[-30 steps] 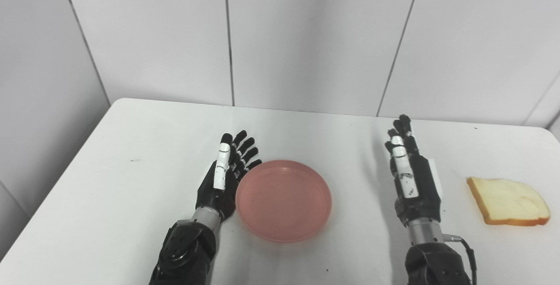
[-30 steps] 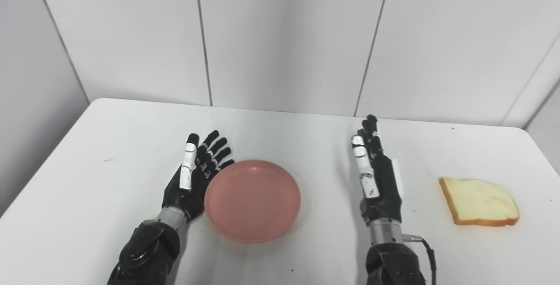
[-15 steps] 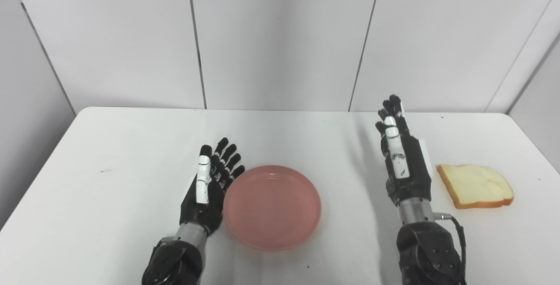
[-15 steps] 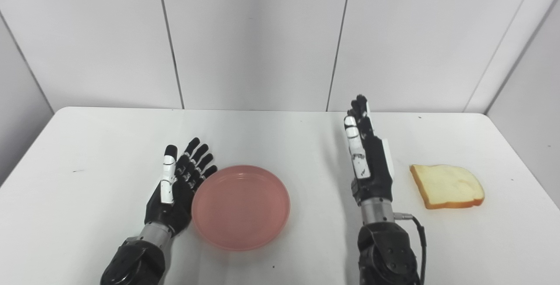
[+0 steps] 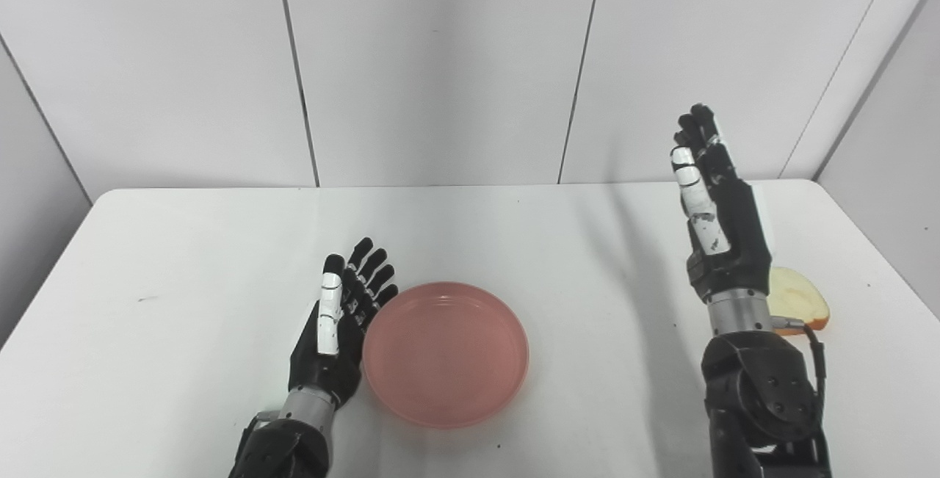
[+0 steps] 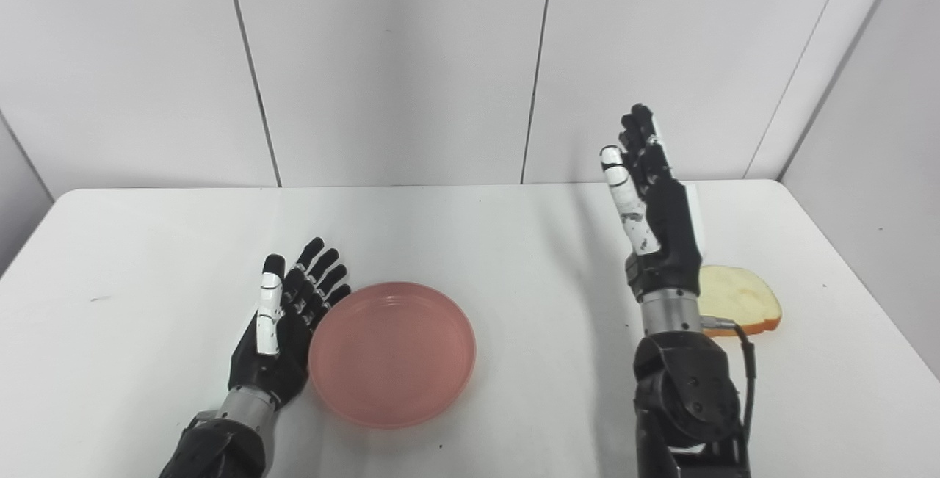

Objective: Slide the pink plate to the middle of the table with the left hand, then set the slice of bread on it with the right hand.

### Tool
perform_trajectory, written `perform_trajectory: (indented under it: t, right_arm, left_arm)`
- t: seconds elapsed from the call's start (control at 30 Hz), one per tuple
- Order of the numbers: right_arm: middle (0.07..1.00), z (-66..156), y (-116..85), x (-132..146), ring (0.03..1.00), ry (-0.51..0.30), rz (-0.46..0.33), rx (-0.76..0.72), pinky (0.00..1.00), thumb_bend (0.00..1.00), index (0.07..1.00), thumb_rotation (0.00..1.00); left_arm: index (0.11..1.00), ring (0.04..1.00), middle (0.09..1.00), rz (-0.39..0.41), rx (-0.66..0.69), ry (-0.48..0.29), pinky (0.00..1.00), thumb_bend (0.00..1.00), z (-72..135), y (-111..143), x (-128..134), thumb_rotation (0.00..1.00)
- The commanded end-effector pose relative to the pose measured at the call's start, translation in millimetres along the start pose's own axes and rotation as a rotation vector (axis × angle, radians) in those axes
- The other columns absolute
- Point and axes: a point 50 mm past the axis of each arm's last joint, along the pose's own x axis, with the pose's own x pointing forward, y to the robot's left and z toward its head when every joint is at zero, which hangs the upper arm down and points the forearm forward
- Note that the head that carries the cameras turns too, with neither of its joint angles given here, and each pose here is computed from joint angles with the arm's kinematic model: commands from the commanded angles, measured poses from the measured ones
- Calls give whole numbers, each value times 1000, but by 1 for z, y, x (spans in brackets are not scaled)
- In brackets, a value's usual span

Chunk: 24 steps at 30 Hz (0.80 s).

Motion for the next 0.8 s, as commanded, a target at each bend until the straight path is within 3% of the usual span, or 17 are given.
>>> perform_trajectory:
  t: [0.0,0.2,0.37,0.53,0.77]
  right_arm:
    - [938,23,-3,11,958,-83,5,-10,1000,662,943,652]
    - [935,35,-19,13,938,-114,1,-36,990,696,945,623]
    - [927,46,-34,14,948,-124,3,-72,995,681,931,503]
    - [916,60,-64,17,933,-61,62,-264,975,628,934,402]
    - [889,79,-115,29,922,64,204,-500,939,700,906,346]
  left_arm:
    - [936,960,961,-6,1,-7,961,723,-1,-3,0,988]
    - [935,960,959,-15,8,-15,960,724,-1,-1,1,991]
    - [932,965,963,-16,16,-24,957,723,3,3,2,996]
    - [932,964,956,-22,25,-36,957,710,4,8,3,1000]
    - [933,950,959,-31,36,-29,939,732,2,12,3,1000]
